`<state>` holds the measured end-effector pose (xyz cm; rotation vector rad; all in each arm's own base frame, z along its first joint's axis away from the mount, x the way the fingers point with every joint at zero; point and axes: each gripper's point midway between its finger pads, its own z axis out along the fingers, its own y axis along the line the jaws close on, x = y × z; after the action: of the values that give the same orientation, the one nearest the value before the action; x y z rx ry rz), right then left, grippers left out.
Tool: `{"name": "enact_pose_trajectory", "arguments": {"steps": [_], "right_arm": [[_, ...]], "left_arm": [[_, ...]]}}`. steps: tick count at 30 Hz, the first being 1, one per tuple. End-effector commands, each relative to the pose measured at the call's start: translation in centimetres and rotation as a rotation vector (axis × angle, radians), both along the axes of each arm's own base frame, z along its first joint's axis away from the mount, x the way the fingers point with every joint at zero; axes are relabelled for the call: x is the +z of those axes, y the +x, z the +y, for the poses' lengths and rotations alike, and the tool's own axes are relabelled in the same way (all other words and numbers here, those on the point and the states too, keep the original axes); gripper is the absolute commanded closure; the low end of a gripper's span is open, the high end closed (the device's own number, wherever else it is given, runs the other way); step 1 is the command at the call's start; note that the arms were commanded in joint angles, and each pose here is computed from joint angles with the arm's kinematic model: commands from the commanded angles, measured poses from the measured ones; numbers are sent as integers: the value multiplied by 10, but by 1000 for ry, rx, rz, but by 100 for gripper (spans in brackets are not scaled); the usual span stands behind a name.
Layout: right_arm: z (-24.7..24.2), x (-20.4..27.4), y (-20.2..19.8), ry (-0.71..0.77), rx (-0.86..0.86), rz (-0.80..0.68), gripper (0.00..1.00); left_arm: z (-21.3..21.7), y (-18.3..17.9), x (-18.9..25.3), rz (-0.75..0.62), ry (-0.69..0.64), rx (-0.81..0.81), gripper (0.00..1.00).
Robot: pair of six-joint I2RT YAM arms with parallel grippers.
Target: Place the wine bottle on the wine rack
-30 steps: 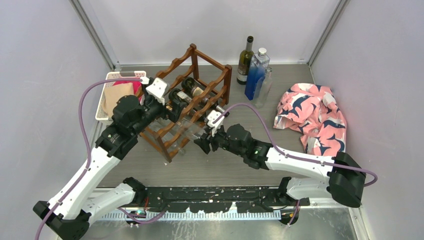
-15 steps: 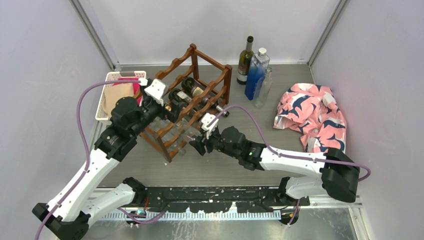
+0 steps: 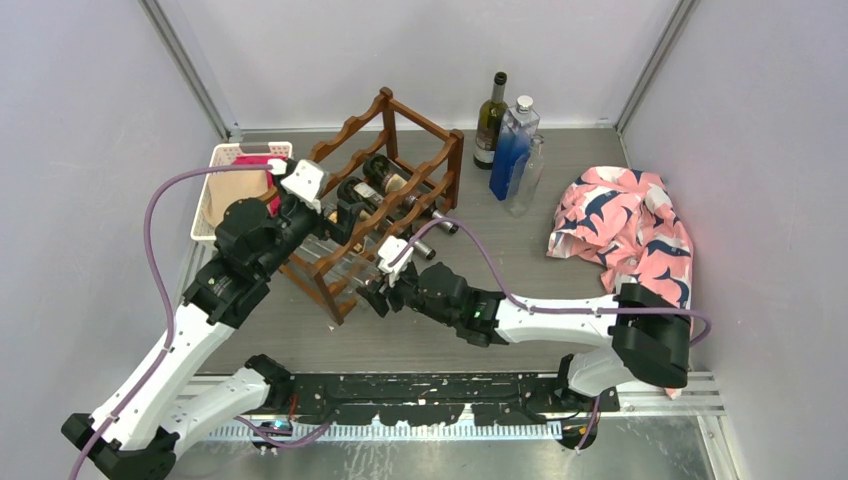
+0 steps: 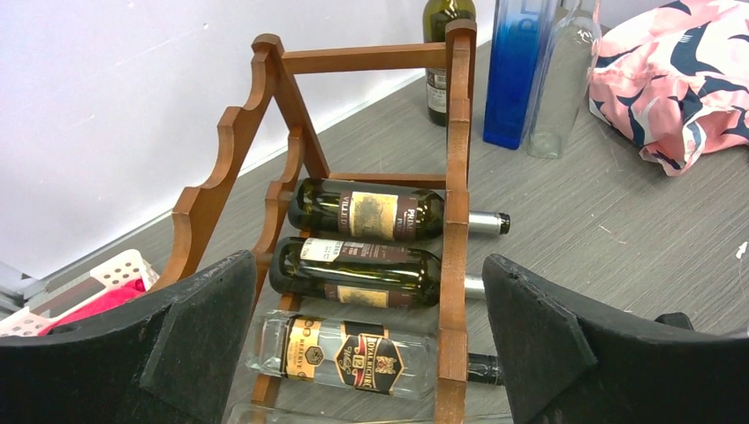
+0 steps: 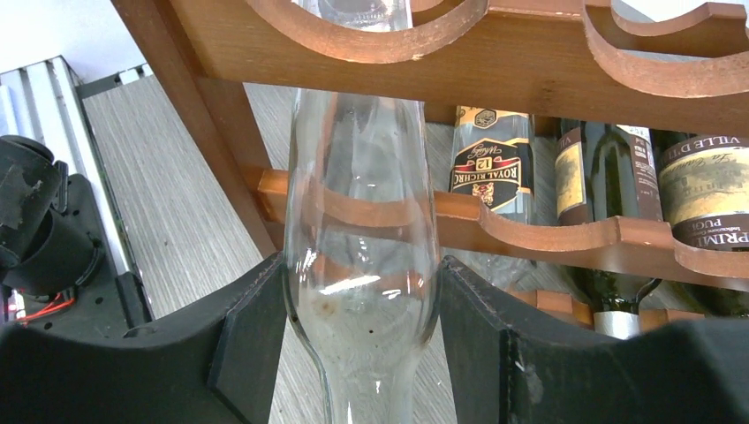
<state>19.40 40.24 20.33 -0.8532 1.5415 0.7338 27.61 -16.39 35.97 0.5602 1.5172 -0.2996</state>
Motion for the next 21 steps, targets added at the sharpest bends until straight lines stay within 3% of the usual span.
{"name": "enact_pose_trajectory", "arguments": {"steps": [1,21], "right_arm": [[11,90,16,271,-69,-119,99],[41,89,24,285,-117,-164,99]], "left_arm": [[7,2,25,-91,-37,33,2],[11,3,24,-98,-33,52,2]]}}
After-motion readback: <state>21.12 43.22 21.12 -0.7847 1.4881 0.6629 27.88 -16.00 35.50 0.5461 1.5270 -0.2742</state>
